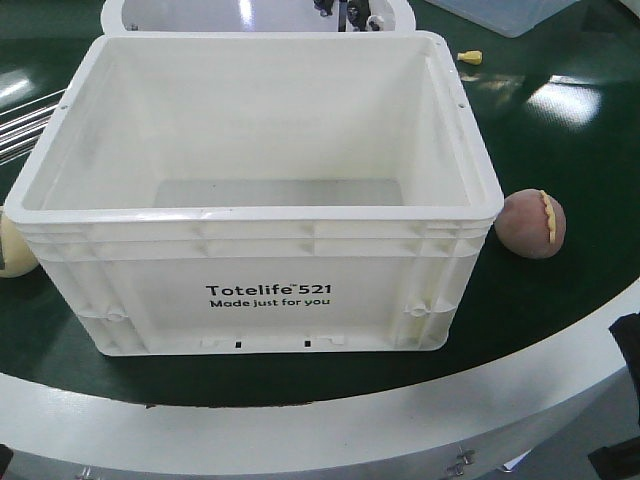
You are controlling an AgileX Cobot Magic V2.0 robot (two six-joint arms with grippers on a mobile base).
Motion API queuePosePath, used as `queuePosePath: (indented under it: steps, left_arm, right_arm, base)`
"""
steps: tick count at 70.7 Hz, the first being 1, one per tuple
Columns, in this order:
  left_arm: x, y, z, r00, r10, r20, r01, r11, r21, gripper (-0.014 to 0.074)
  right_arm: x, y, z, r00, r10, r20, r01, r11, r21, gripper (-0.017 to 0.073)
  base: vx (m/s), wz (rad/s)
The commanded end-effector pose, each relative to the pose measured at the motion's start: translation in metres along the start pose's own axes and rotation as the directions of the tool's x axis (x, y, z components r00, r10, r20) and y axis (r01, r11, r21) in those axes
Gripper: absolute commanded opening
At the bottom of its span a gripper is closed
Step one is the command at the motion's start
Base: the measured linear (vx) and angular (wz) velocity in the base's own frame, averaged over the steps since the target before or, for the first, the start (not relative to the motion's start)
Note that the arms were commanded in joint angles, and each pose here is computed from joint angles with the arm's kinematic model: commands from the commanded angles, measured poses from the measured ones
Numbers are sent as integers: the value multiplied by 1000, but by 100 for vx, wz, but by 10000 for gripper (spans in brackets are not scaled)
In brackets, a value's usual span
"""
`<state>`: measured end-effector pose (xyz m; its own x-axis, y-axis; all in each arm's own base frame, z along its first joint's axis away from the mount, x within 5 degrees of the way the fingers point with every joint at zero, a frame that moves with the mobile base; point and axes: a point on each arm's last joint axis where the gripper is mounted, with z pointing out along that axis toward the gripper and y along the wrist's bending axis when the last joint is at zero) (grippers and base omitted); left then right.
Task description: Place moving items into box and shelve
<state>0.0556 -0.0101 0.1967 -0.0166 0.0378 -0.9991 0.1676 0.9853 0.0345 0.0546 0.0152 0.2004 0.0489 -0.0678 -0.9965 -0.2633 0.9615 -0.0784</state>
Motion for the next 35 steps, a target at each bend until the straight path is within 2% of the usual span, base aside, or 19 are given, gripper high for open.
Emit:
queuePosePath:
  steps: [1, 35]
  left_arm:
    - [-3, 1, -1, 996, -5, 86, 6, 1000, -13, -27]
    - [-3, 1, -1, 996, -5, 86, 6, 1000, -13, -27]
  right_arm:
    - [-6, -1, -1, 997, -11, 81, 10, 1000, 18, -15]
    - [-6, -1, -1, 997, -11, 82, 10, 1000, 18, -15]
  base:
    - [0, 0]
    - [0, 0]
